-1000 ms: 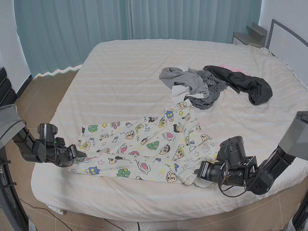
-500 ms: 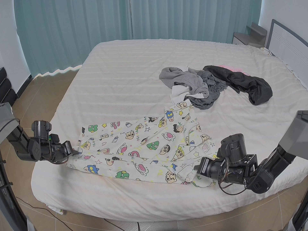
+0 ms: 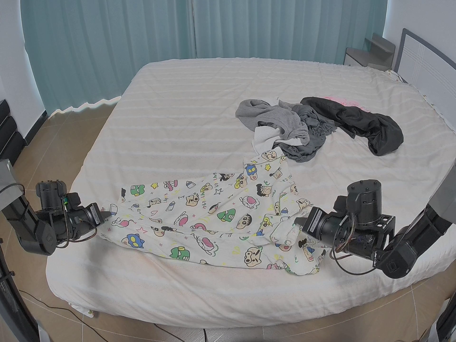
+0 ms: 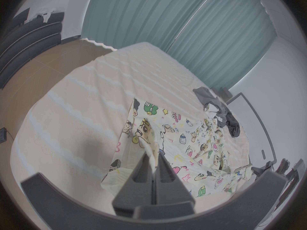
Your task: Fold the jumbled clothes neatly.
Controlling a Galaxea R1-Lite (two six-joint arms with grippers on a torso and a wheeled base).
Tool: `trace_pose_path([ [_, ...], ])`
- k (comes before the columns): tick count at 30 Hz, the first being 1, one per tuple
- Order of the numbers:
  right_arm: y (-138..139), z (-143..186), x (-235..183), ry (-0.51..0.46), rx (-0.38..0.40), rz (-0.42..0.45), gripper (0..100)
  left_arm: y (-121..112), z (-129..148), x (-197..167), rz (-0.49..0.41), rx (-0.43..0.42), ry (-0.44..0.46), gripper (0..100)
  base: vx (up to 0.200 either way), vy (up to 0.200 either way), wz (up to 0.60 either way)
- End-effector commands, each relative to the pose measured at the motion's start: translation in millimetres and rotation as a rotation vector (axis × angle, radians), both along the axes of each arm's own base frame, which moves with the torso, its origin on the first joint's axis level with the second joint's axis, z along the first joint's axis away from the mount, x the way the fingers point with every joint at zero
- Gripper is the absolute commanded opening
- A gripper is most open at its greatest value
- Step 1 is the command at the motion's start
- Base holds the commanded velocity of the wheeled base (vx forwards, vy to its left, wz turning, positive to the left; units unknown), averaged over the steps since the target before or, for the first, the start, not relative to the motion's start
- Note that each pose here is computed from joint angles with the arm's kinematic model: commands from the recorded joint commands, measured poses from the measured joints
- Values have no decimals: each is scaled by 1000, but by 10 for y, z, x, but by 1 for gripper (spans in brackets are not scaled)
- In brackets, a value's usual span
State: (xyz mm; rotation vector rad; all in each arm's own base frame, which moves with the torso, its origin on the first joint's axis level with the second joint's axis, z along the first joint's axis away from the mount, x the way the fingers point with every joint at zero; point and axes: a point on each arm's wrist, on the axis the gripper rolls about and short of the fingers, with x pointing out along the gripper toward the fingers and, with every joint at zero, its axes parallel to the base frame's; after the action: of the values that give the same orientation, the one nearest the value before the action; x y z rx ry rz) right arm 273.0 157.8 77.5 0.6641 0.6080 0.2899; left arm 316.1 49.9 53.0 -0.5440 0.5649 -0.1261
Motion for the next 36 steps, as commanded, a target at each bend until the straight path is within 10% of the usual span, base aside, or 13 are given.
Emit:
trace_pose_path([
  [1,-78,274,11,-122,73,-39,0,-28,-79,-204,20,-23,-11,0,0,0,0],
  [20,-130,374,-39,-151,83,-56,0,-20,-167,-419,110,-189,-165,0,0,0,0],
  [32,-133,307,-49,-128,71,-47,0,-51,-435,-375,44,-217,-94,0,0,0,0],
  [33,-134,311,-51,-129,72,-47,0,-51,-439,-375,44,-217,-92,100,0,0,0],
  [36,-139,277,-61,-117,66,-46,0,-53,-505,-366,39,-209,-75,100,0,0,0],
])
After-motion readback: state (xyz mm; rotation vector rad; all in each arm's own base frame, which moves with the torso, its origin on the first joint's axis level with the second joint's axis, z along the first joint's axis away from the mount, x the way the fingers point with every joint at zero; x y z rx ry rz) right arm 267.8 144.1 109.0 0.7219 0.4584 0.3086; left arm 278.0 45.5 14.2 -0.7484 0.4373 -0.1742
